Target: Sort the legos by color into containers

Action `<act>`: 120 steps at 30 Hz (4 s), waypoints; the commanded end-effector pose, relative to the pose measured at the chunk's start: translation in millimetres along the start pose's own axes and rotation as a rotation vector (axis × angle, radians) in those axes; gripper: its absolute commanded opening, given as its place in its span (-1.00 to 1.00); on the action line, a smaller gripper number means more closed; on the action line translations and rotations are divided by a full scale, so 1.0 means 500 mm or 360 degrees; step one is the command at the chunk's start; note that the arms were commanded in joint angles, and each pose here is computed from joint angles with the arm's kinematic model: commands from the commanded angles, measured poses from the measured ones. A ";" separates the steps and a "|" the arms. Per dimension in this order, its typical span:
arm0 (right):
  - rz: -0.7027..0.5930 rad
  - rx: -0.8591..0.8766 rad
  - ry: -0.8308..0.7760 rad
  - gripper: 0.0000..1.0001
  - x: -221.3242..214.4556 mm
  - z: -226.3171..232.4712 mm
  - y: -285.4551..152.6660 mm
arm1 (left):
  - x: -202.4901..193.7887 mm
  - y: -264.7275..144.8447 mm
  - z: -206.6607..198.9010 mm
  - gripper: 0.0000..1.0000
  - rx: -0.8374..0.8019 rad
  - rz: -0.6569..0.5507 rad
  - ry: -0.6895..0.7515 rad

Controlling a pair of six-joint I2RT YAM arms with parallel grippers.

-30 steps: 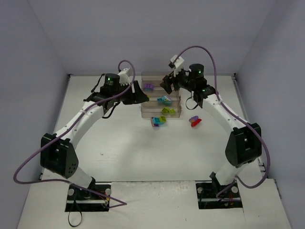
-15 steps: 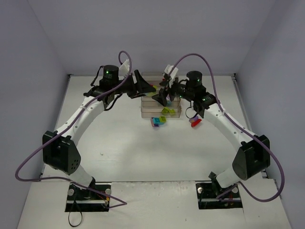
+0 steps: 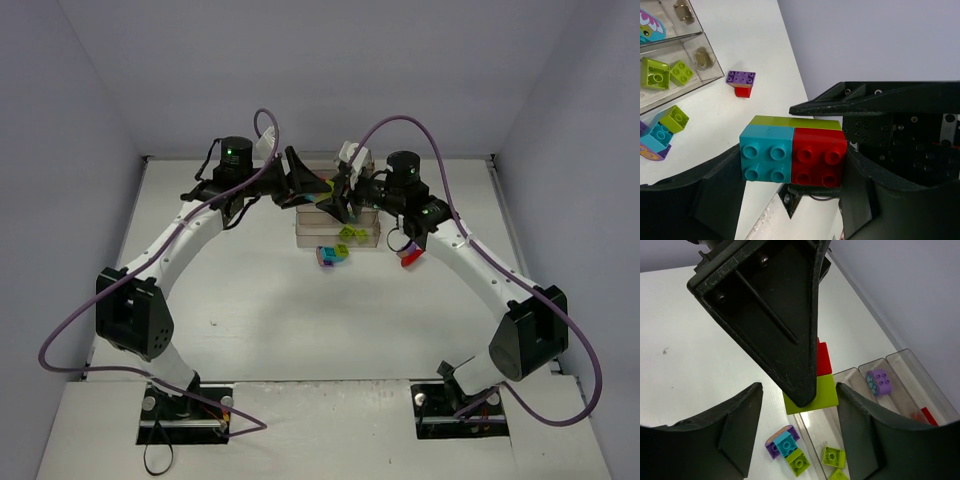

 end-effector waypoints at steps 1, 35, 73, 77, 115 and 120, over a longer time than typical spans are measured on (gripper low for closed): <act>-0.0148 -0.0029 -0.0153 -0.02 0.071 -0.017 -0.004 | 0.026 -0.023 -0.068 -0.66 -0.0151 -0.0054 0.0156; 0.0065 0.0284 0.0046 -1.00 0.004 0.072 -0.092 | -0.024 -0.097 -0.008 0.47 -0.0450 0.0217 0.1706; 0.0096 0.0479 0.0104 -1.00 0.001 0.137 -0.105 | -0.119 -0.027 -0.058 -0.05 -0.0780 0.0447 0.1828; 0.0109 0.0466 0.0105 -1.00 -0.005 0.137 -0.107 | -0.118 -0.028 -0.058 -0.50 -0.0772 0.0441 0.1833; 0.0342 0.0045 0.0297 -1.00 -0.079 0.097 -0.158 | 0.354 0.088 0.075 -0.90 0.0481 -0.1028 0.1621; 0.0334 0.0035 0.0311 -1.00 -0.081 0.099 -0.161 | 0.414 0.133 0.090 -0.90 0.0484 -0.1173 0.1613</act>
Point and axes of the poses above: each gripper's point midway between its finger pads, its own y axis out along the fingers, its own z axis along the line the jaws close on, x = y × z, the point moved 5 cm from there along -y, back along the fingers, and after that the axes turned 3 degrees about -y, right-handed, at the moved point
